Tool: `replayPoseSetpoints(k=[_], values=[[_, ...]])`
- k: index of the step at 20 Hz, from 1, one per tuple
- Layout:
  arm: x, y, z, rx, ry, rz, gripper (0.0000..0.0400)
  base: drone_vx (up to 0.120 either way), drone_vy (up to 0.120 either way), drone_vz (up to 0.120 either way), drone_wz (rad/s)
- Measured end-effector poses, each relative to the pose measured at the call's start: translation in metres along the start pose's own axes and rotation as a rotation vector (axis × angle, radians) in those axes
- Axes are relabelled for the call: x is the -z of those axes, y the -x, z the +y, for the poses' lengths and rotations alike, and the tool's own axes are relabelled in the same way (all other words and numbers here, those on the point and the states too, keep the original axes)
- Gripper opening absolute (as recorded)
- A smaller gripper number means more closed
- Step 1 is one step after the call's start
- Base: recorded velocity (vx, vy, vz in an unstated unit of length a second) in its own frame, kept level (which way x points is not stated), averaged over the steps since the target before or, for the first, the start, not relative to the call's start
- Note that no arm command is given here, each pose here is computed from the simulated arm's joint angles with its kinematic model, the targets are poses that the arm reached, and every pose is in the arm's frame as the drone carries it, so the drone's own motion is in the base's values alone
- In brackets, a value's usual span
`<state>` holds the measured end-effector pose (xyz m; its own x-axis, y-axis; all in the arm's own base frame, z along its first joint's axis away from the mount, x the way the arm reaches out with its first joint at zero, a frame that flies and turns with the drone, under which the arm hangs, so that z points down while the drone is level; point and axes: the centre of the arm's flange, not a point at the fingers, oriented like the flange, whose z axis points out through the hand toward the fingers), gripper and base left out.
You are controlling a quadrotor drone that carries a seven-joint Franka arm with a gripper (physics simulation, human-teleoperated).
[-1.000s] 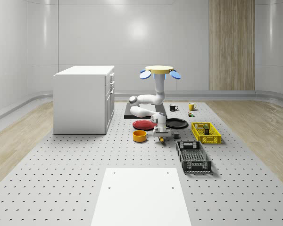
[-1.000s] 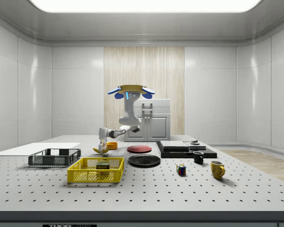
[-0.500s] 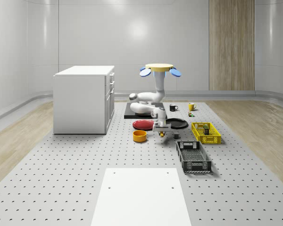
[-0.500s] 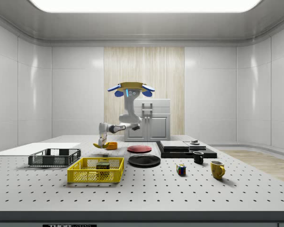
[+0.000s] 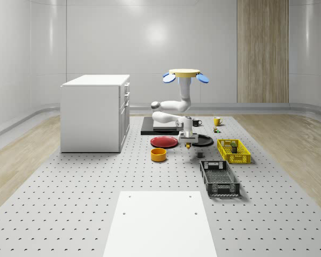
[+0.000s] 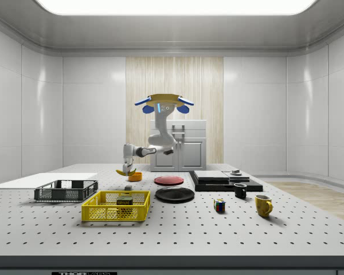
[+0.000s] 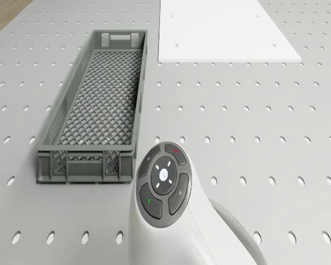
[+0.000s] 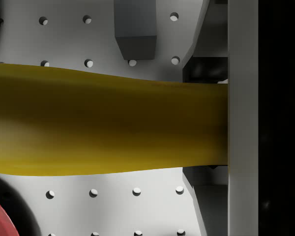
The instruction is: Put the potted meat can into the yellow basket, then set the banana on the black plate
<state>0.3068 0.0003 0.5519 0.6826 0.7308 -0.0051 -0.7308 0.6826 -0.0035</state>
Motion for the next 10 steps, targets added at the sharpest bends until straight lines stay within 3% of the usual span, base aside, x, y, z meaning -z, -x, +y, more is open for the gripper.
replayPoseSetpoints(k=[10], values=[[0.0009, 0.0000, 0.0000, -0.002, 0.000, 0.000, 0.0197, -0.120, 0.120, 0.000, 0.000]])
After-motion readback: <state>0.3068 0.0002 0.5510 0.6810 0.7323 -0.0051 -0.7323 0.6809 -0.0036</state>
